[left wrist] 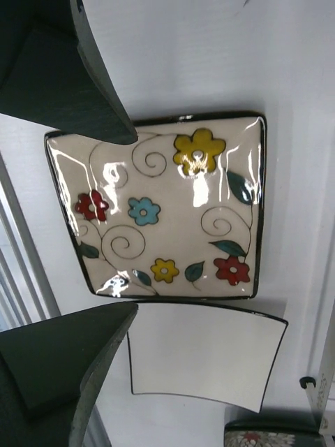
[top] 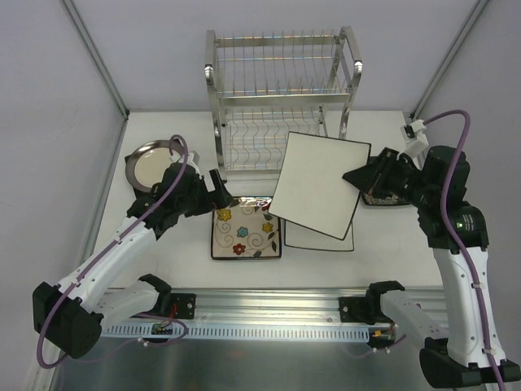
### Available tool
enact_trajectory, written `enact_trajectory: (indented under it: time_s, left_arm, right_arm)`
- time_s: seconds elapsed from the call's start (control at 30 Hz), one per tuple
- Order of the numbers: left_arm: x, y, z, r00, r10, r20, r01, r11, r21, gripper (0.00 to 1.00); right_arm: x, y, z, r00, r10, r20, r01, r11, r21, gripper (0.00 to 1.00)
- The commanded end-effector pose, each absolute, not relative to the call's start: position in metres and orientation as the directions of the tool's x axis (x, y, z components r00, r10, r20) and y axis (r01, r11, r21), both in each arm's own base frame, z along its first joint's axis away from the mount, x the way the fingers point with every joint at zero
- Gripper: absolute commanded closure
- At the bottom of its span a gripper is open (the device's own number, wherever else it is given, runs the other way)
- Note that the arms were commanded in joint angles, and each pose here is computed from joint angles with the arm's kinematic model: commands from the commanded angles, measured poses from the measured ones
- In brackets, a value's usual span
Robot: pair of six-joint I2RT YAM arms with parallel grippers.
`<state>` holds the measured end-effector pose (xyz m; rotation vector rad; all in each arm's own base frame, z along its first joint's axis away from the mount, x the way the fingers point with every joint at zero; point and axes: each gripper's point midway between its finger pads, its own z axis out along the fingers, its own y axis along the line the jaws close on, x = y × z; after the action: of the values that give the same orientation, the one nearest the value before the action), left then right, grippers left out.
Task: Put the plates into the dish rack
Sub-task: Insert the plate into the dish rack
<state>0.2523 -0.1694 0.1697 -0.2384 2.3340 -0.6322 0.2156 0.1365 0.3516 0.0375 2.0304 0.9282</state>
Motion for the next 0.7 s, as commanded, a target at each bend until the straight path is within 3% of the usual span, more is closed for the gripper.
enact_trajectory:
  time_s: [0.0, 0.43, 0.67]
  left_arm:
    - [0.256, -0.150, 0.187, -0.712, -0.219, -0.667, 0.107, 0.905, -0.412, 0.04]
    - [0.240, -0.074, 0.161, -0.619, -0.077, -0.782, 0.051, 0.989, -0.137, 0.01]
    - [0.233, -0.051, 0.157, -0.560, -0.107, -0.822, -0.044, 0.994, -0.099, 0.01]
  right_arm:
    - [0.214, 0.152, 0.467, -0.337, 0.372, -0.865, -0.595, 0.627, 0.502, 1.00]
    - [0.243, 0.147, 0.593, -0.031, 0.498, -0.867, -0.684, 0.622, 0.382, 1.00]
    - [0.278, 0.145, 0.642, 0.085, 0.550, -0.831, -0.696, 0.629, 0.345, 1.00]
